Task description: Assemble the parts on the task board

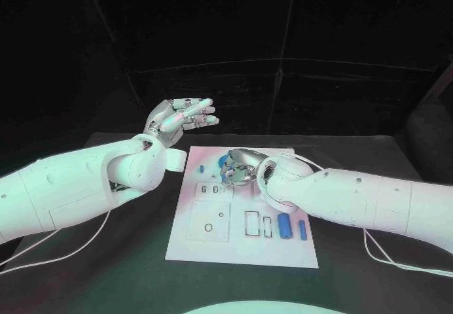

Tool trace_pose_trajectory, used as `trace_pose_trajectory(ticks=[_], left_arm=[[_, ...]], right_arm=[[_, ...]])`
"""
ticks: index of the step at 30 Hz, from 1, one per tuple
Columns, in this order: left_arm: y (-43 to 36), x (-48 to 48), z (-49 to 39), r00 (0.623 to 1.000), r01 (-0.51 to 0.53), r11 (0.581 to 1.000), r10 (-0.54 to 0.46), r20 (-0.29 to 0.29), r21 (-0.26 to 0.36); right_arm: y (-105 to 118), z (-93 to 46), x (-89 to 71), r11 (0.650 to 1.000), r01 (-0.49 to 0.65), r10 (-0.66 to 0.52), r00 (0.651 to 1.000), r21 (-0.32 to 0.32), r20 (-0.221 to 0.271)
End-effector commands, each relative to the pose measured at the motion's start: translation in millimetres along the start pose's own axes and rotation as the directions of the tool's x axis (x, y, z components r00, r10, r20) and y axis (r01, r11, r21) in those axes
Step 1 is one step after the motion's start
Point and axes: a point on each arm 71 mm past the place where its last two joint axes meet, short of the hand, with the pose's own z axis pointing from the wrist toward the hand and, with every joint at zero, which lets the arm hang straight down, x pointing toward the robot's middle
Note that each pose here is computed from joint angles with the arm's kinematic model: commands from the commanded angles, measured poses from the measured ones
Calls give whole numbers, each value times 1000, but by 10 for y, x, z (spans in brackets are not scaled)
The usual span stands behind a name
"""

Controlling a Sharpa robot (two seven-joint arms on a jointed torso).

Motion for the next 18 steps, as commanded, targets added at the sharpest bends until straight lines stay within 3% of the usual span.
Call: trace_pose_trajectory(ticks=[1,18], left_arm=[[-17,17,9,1000,2,1000,-1,-7,8],[-15,31,13,1000,3,1000,-3,-11,7]], right_arm=[[22,10,19,999,48,-48,999,-6,1],[59,17,148,998,55,-56,998,-14,-20]])
